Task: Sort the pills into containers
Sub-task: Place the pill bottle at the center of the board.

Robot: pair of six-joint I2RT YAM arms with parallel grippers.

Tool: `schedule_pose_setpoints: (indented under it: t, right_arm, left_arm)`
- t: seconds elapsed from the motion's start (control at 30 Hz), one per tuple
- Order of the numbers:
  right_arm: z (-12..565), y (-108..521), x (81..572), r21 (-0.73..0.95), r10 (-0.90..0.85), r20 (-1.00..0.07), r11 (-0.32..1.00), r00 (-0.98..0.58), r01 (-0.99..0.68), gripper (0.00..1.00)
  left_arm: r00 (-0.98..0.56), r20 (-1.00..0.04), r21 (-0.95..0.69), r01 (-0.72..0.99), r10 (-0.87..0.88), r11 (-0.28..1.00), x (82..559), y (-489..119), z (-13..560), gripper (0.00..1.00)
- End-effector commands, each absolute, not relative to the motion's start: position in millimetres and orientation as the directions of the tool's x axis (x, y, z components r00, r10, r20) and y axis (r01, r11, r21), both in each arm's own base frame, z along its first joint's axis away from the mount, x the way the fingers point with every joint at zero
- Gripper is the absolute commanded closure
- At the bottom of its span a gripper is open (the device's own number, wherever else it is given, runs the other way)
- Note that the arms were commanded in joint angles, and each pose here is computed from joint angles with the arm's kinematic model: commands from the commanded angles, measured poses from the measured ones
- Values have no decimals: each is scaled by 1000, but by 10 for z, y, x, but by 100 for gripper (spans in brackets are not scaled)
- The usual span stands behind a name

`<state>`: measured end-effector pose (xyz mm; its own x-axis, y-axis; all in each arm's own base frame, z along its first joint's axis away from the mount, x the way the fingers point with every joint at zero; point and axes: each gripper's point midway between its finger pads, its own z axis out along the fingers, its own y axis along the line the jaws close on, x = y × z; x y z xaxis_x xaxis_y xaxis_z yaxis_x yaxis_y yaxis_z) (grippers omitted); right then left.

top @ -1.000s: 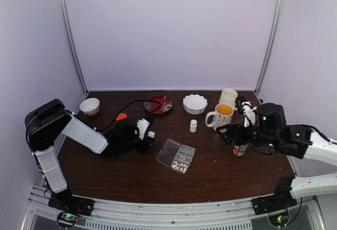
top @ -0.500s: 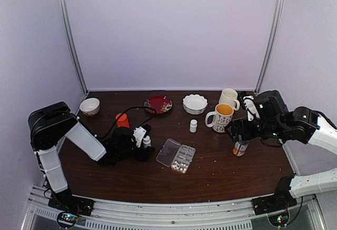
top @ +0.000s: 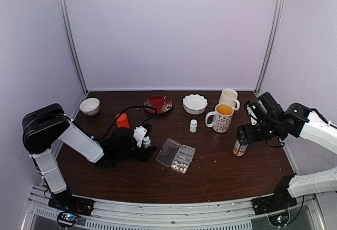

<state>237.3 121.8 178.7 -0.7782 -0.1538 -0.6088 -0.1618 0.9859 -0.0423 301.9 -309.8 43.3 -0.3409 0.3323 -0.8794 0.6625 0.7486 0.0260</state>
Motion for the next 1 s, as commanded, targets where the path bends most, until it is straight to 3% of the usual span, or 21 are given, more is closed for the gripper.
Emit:
schedule_pose_setpoints:
  t: [0.0,0.23,0.97]
  right_arm:
    - [1602,1173,2378,17,-118,-563,988,-818,-154,11]
    - [1401,1055,2562,54,-37,-522,996,-852,-76,8]
    - [1136,1014,2788,-3,-27,-471,1000,-882,-29,37]
  left_arm:
    - [-321,-885,64,634,338,771,2975,-3063,531,26]
    - [-285,-895,109,609,344,786,2843,-3042,791,26]
    - [-162,-949,132,579,272,805,2606,-2820,1734,25]
